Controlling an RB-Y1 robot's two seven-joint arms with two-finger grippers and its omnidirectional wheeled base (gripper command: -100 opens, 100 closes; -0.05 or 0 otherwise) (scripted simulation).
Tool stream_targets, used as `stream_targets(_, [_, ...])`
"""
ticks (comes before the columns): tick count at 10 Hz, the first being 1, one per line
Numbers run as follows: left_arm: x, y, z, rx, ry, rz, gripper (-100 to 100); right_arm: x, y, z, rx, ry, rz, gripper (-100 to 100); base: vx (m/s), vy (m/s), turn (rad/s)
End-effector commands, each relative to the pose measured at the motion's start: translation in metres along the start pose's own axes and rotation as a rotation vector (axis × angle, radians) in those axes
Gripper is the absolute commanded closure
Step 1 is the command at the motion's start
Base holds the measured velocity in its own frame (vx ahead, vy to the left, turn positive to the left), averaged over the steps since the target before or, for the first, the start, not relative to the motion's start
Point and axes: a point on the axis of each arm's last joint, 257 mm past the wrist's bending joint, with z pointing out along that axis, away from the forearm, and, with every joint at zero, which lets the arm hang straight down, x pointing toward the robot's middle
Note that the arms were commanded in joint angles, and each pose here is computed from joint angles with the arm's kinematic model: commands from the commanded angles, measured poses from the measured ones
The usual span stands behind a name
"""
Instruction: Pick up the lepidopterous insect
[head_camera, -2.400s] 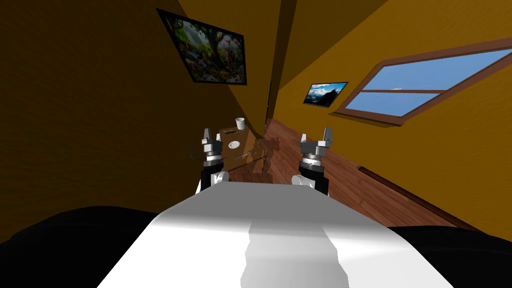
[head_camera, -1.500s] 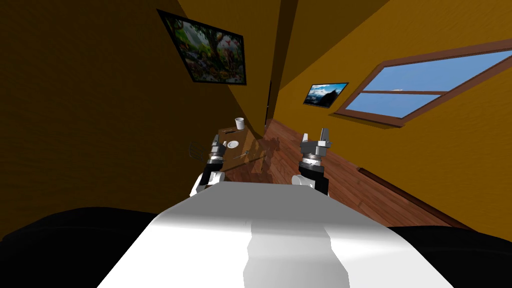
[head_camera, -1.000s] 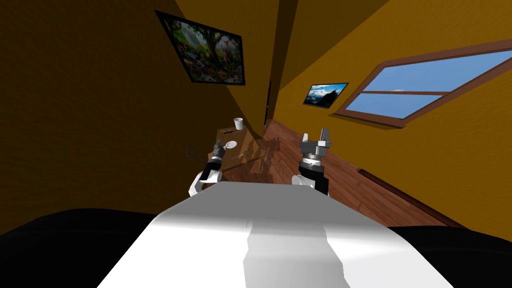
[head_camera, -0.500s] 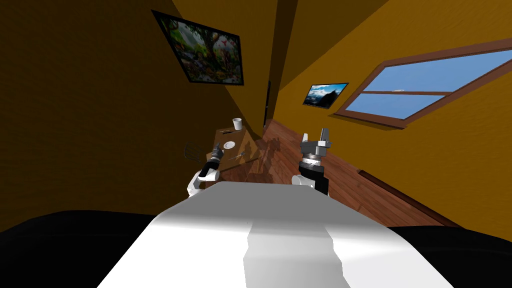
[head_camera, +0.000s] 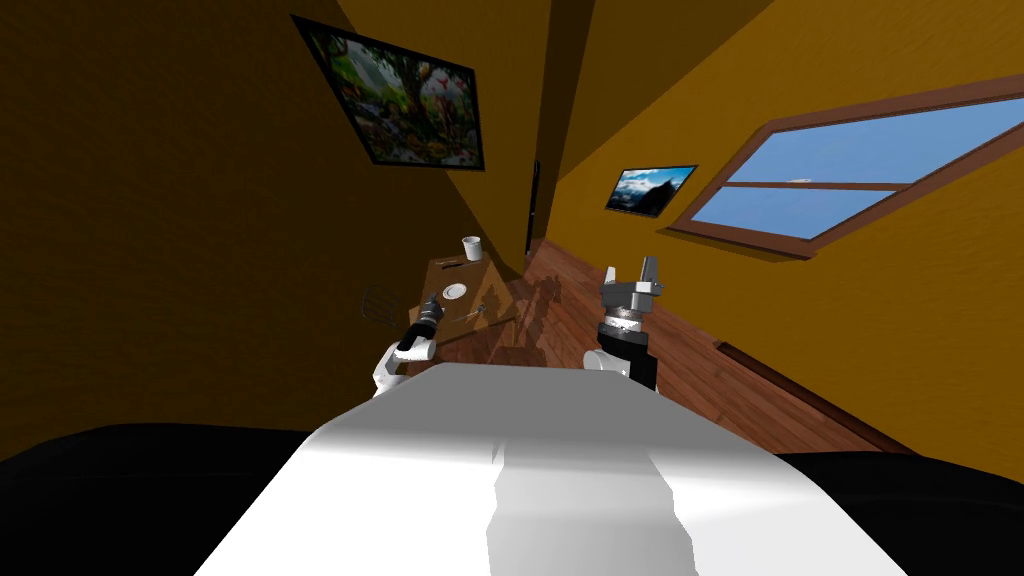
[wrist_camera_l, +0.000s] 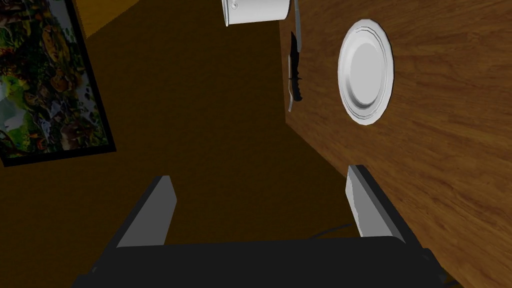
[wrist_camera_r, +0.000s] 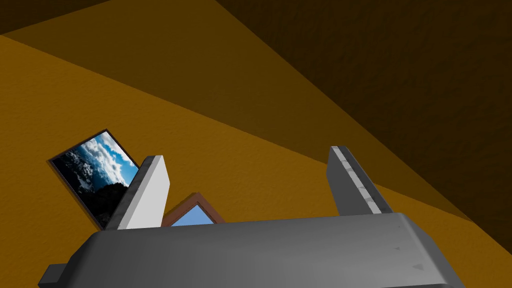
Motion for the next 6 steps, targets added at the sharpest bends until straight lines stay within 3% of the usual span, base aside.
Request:
stream_targets(1, [-0.009,0.011,0.006,-0.034,-0.016,-0.004,-100,0.0,0.0,0.0,0.0,0.0,0.0,0,0.027,-0.06,0.008])
stream_targets(3, [-0.023,0.028,0.01,-0.087,-0.044,-0.012,-100,0.0,0.0,0.0,0.0,0.0,0.0,0,0.05,-0.064,0.002])
stream_targets(5, [-0.048,0.058,0.014,-0.182,-0.098,-0.032,-100,0.0,0.0,0.0,0.0,0.0,0.0,0,0.063,-0.083,0.0])
stream_targets(6, [-0.049,0.061,0.014,-0.191,-0.099,-0.033,-100,0.0,0.0,0.0,0.0,0.0,0.0,0,0.044,-0.081,0.009])
